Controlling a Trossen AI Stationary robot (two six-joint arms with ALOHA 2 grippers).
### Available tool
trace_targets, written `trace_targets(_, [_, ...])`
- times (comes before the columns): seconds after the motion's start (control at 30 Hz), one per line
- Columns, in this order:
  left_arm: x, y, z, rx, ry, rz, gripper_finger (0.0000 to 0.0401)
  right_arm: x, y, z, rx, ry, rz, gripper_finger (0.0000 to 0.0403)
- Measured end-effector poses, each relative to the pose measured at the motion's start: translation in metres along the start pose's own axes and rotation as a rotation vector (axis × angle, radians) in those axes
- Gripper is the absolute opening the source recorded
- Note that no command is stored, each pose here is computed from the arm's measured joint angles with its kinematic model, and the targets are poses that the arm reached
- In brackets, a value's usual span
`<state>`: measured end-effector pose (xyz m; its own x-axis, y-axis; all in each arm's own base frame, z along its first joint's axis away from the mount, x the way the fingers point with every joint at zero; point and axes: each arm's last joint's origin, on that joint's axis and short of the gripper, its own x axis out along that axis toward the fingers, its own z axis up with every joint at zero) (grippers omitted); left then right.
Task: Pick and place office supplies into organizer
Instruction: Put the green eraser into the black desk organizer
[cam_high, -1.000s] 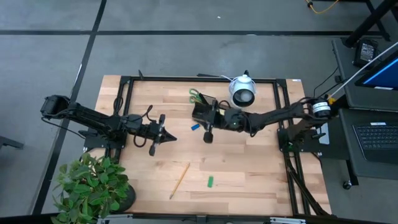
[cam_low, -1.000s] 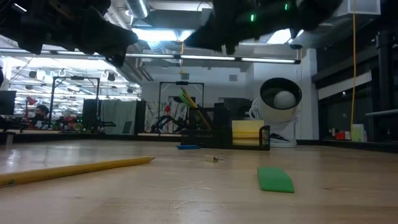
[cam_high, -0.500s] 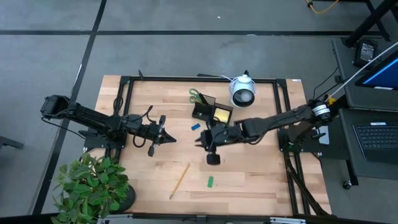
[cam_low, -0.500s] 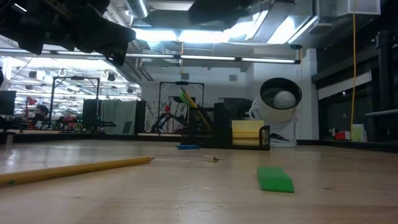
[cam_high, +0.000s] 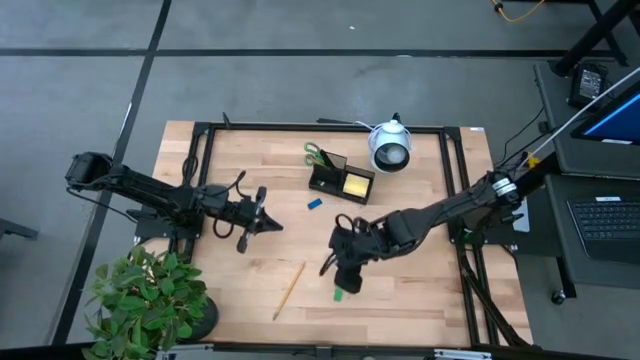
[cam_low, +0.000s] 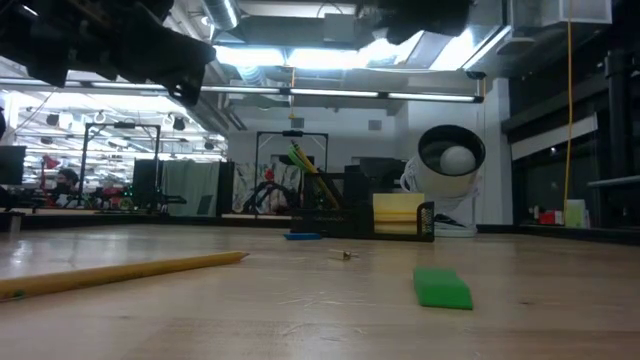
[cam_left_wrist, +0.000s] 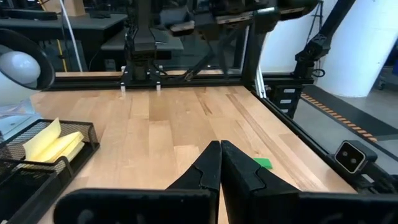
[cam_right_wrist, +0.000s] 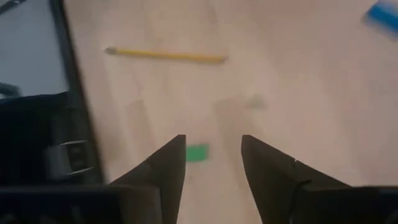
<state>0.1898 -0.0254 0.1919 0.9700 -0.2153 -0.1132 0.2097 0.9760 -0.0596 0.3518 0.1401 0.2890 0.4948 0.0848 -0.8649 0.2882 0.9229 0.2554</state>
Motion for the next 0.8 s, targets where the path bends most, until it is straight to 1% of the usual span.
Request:
trace_targets(0.1, [0.0,-0.002,0.0,0.001,0.001,-0.01,0.0001,0.003,0.01,-0.005,0.078,0.061,0.039,0.0156])
trace_targets(0.2, [0.0,-0.004,0.0,0.002,0.004,-0.019,0.0003,0.007,0.019,-0.014,0.148,0.131,0.018,0.0144])
trace_targets(0.3, [0.0,-0.006,0.0,0.004,0.003,-0.033,0.0002,0.008,0.033,-0.023,0.199,0.165,0.005,0.0127])
trace_targets(0.53, [0.001,-0.011,-0.001,0.015,0.004,-0.055,0.0004,0.008,0.074,-0.037,0.367,0.171,0.042,0.0082])
trace_targets(0.7, [0.001,-0.012,-0.001,0.03,0.004,-0.072,0.0004,0.022,0.099,-0.045,0.47,0.188,0.041,0.0048])
trace_targets(0.8, [0.0,-0.013,-0.001,0.032,0.005,-0.11,0.0001,0.031,0.113,-0.047,0.535,0.191,0.028,0.0028])
